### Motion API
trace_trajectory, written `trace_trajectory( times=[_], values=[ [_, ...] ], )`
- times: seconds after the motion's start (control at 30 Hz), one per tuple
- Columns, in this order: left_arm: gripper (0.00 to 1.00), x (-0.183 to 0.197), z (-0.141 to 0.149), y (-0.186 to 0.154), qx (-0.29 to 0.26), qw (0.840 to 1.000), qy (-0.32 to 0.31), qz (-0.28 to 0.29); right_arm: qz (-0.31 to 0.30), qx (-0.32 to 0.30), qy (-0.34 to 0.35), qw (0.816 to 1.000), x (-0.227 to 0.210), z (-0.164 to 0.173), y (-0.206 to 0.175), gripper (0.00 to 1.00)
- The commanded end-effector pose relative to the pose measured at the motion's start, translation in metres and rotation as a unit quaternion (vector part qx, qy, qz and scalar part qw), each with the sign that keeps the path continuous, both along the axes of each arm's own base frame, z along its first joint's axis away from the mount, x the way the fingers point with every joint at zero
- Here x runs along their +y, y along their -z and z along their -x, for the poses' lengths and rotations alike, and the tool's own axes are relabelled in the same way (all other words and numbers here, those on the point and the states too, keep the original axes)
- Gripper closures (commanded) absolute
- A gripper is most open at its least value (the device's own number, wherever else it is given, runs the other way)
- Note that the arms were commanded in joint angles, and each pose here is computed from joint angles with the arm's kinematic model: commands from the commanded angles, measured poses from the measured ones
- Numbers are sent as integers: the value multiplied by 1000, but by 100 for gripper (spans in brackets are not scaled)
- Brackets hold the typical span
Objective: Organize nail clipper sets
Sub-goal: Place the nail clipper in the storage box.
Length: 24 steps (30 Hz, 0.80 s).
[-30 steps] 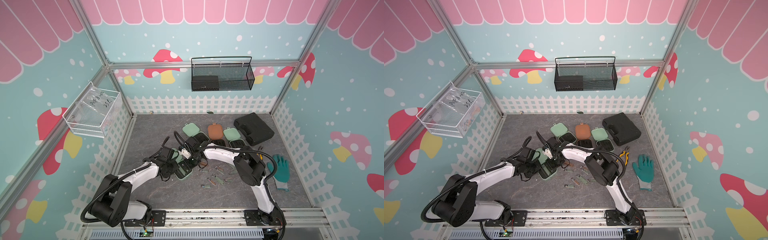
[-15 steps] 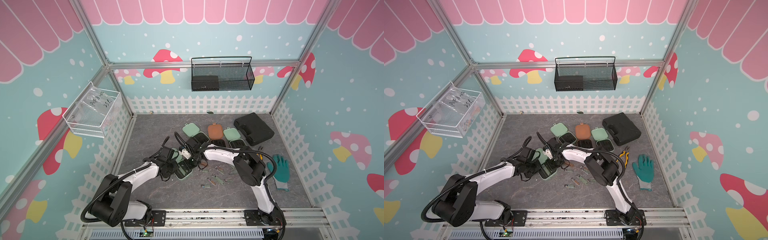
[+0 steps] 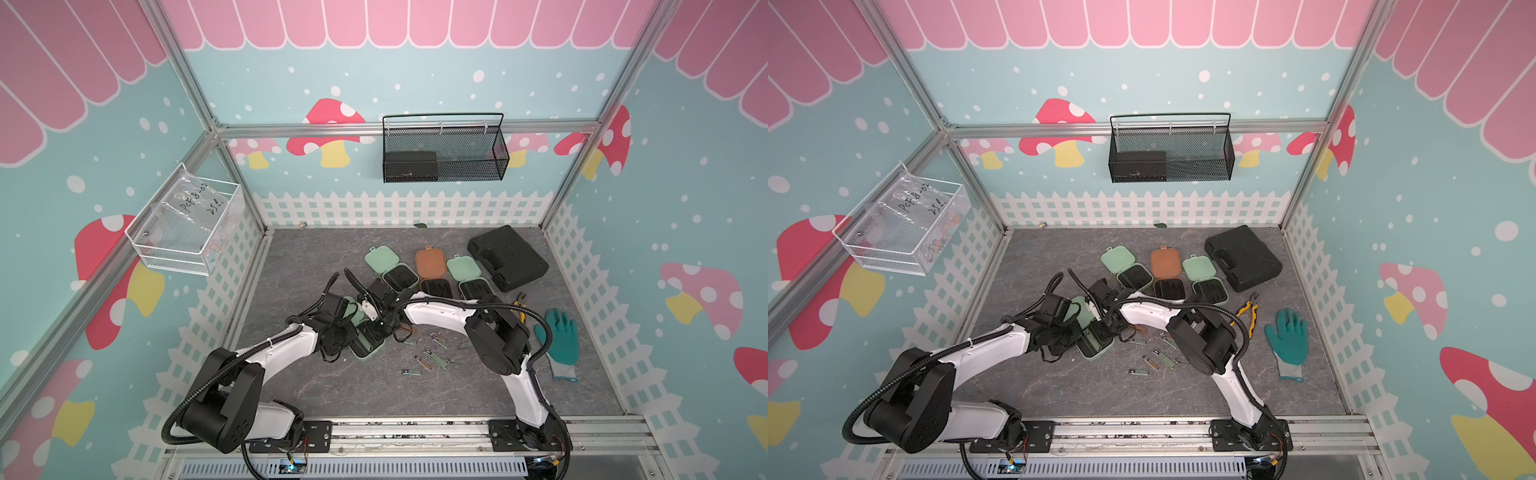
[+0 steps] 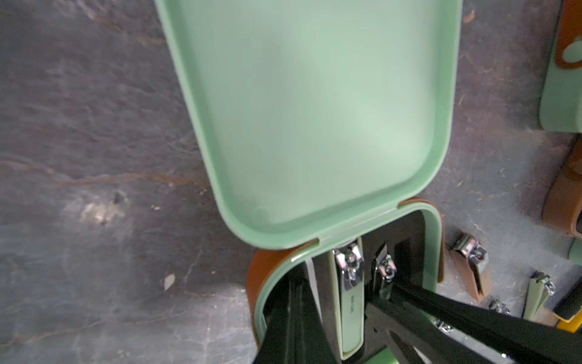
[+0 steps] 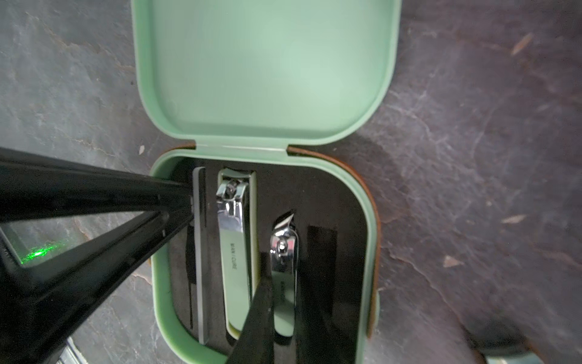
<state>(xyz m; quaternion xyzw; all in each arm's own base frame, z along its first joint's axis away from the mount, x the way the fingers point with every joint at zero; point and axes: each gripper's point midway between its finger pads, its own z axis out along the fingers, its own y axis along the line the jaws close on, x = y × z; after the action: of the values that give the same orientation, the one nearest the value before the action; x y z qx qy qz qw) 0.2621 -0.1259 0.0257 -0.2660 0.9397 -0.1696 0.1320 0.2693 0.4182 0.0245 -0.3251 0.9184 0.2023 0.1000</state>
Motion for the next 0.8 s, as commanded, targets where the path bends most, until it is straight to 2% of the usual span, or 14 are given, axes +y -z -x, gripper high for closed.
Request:
trace_trajectory(
  times=[0.0, 0.27, 0.43, 0.57, 0.77],
  values=[
    [100, 4, 12, 17, 28, 1000, 5, -9, 106, 8, 38, 994, -41, -1, 50, 94],
    [100, 2, 11, 19, 30, 1000, 6, -5, 164, 11, 46, 985, -59, 7, 79, 93],
    [100, 1, 11, 20, 31, 999, 8, -2, 165, 14, 43, 985, -60, 10, 79, 93],
    [100, 1, 11, 20, 31, 1000, 7, -1, 139, 3, 37, 990, -47, 4, 60, 87],
    [100, 1, 12, 18, 28, 1000, 7, -1, 70, -29, 23, 997, -15, -13, 5, 76]
  ],
)
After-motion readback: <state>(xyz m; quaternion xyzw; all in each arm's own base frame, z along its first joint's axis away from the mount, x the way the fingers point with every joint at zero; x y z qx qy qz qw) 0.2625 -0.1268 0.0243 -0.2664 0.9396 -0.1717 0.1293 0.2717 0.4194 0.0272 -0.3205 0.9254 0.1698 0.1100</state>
